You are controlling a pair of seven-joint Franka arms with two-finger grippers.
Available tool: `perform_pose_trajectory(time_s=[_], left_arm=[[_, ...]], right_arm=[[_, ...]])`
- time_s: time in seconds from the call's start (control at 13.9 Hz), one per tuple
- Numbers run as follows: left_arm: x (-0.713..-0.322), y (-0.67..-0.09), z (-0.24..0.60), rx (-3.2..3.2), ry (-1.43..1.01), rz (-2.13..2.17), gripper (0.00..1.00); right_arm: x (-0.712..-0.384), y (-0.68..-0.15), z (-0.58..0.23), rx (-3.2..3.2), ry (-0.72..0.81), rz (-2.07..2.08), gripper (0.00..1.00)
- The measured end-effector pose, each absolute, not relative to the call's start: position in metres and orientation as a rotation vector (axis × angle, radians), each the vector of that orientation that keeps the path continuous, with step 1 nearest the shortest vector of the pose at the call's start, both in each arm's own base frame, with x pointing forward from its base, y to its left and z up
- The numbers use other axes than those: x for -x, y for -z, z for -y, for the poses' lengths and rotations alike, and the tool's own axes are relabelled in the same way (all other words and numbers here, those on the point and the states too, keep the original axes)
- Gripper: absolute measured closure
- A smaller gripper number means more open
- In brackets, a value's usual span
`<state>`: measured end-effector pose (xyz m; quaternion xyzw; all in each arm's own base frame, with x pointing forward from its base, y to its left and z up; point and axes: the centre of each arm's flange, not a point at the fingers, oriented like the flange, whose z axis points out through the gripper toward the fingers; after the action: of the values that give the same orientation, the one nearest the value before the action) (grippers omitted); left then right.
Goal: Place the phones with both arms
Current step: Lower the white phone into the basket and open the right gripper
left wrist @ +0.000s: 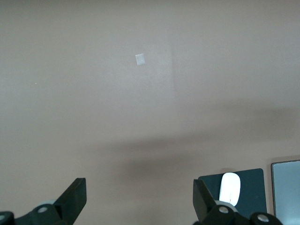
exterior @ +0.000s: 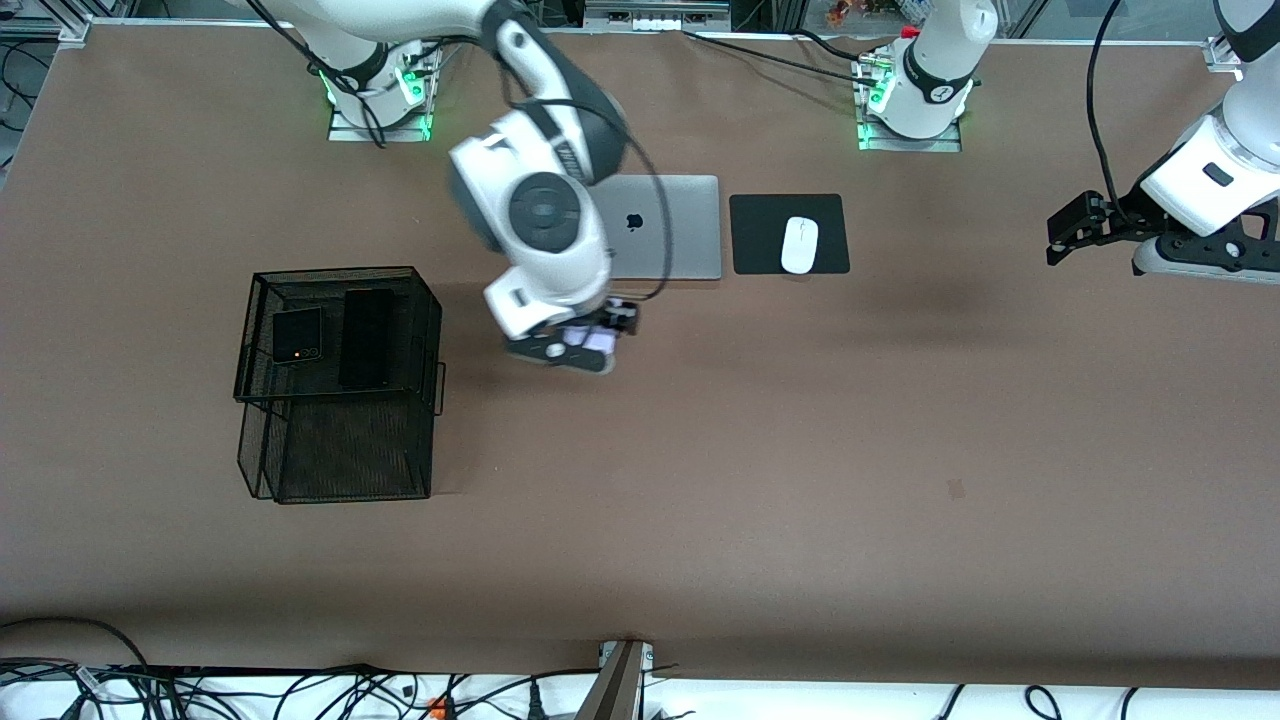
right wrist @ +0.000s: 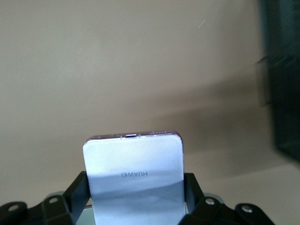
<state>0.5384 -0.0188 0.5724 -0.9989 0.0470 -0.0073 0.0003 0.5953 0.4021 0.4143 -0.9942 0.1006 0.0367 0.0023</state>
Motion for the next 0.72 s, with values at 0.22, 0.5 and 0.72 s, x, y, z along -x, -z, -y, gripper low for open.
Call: perform_pose_trajectory(time_s=[0.22, 0.5, 0.72], left_arm=[[-0.538, -0.572, 0.018, 3.138, 0.022, -0.147, 0.00], [-0.538, -0.574, 0.019, 3.137, 0.025, -0.149, 0.00], [-0.536, -0.577, 0.019, 3.138, 0.000, -0.149, 0.00]], right_arm=[[-0.653, -0.433, -0.278, 3.160, -0.108, -0.201, 0.15], [-0.703, -0.428, -0.135, 3.181, -0.050, -0.126, 0.15], [-0.722, -0.389, -0.094, 3.187, -0.035, -0.179, 0.15]])
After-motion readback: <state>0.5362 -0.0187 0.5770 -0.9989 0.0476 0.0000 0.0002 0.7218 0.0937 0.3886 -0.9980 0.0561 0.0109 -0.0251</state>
